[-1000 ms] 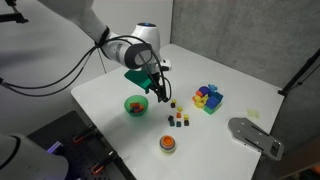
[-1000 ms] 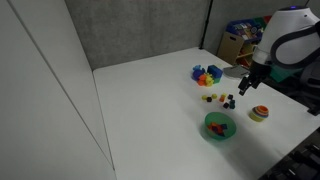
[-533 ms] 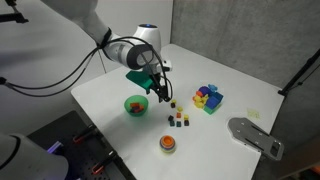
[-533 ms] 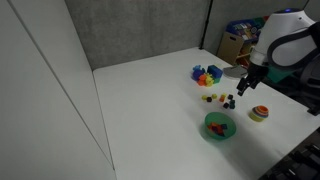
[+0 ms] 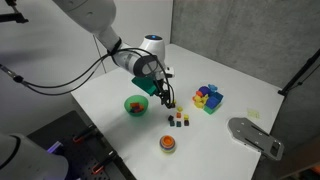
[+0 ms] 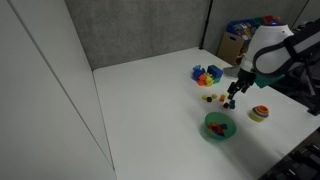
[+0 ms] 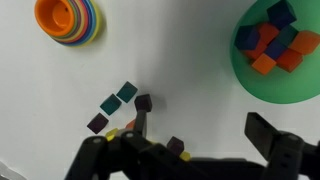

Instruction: Pick up a black block from the table and put it in the green bowl

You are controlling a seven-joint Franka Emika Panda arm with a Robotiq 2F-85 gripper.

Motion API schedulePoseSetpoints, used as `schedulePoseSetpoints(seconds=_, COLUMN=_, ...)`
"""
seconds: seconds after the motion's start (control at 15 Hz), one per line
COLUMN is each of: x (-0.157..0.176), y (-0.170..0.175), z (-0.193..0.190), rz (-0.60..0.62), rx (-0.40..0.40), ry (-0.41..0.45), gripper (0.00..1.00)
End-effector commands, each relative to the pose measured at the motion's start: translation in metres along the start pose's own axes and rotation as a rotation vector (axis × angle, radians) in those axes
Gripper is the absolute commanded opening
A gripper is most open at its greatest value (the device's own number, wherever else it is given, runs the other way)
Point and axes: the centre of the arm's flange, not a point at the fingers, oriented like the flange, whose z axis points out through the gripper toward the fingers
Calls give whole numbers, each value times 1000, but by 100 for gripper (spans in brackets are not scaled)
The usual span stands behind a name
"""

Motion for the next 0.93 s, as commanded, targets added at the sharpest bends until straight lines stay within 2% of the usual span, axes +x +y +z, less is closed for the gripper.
schedulePoseSetpoints(seconds=0.0, x=30, y=3, z=24, rz=-38, rx=14, ry=20, gripper=100)
schedulePoseSetpoints(seconds=0.87, x=69, y=35, z=106, rz=-108, rx=13, ry=-2, gripper=100)
